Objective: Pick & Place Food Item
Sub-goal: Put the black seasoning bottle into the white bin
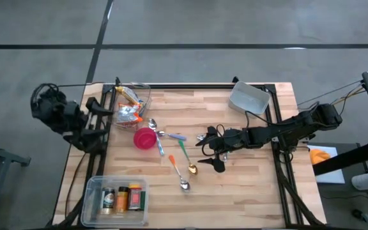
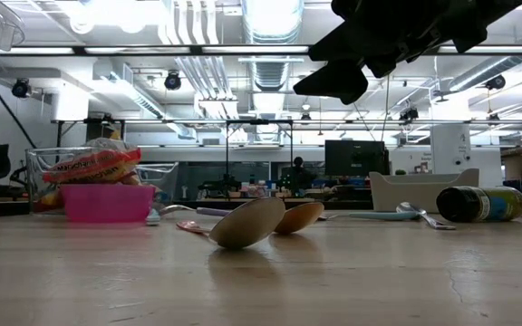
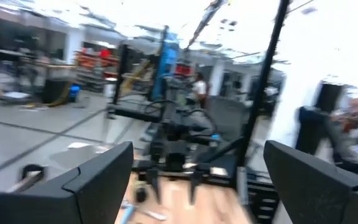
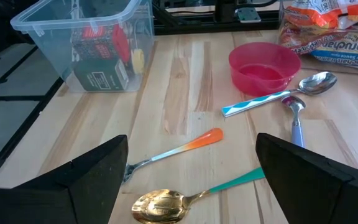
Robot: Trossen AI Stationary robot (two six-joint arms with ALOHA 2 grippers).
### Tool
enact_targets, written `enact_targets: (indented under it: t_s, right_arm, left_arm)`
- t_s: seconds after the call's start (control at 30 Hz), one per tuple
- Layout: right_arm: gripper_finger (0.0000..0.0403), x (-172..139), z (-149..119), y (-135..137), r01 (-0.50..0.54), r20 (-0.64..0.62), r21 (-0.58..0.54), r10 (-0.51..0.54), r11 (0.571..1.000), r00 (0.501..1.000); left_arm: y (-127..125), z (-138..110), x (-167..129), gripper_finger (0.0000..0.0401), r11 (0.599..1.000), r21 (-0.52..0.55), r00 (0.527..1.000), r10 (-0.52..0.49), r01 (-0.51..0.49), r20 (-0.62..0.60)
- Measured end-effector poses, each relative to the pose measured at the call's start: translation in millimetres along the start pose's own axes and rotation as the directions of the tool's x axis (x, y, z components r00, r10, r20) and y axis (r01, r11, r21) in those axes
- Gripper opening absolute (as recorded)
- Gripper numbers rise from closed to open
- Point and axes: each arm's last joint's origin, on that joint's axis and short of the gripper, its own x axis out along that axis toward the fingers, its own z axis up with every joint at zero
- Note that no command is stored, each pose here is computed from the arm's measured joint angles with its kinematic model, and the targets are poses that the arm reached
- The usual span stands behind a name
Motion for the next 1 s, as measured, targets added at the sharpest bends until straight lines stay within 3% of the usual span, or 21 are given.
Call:
enact_targets:
  t_s: [0.13,0.8,1.0]
  right_arm:
    - [0.0351,0.0,0.0,0.0,0.000,0.000,0.000,0.000,1.000,1.000]
    - [0.0351,0.0,0.0,0.0,0.000,0.000,0.000,0.000,1.000,1.000]
    - [0.0351,0.0,0.0,0.0,0.000,0.000,0.000,0.000,1.000,1.000]
  left_arm:
    - [4.4,-7.4,-5.9,0.0364,0.997,-0.028,0.998,-0.069,0.069,0.003]
    - [2.4,-18.1,-3.2,0.0364,0.998,0.001,0.998,-0.063,0.063,-0.026]
    - [3.1,-25.2,-3.5,0.0364,0.997,0.052,0.995,-0.057,0.061,-0.084]
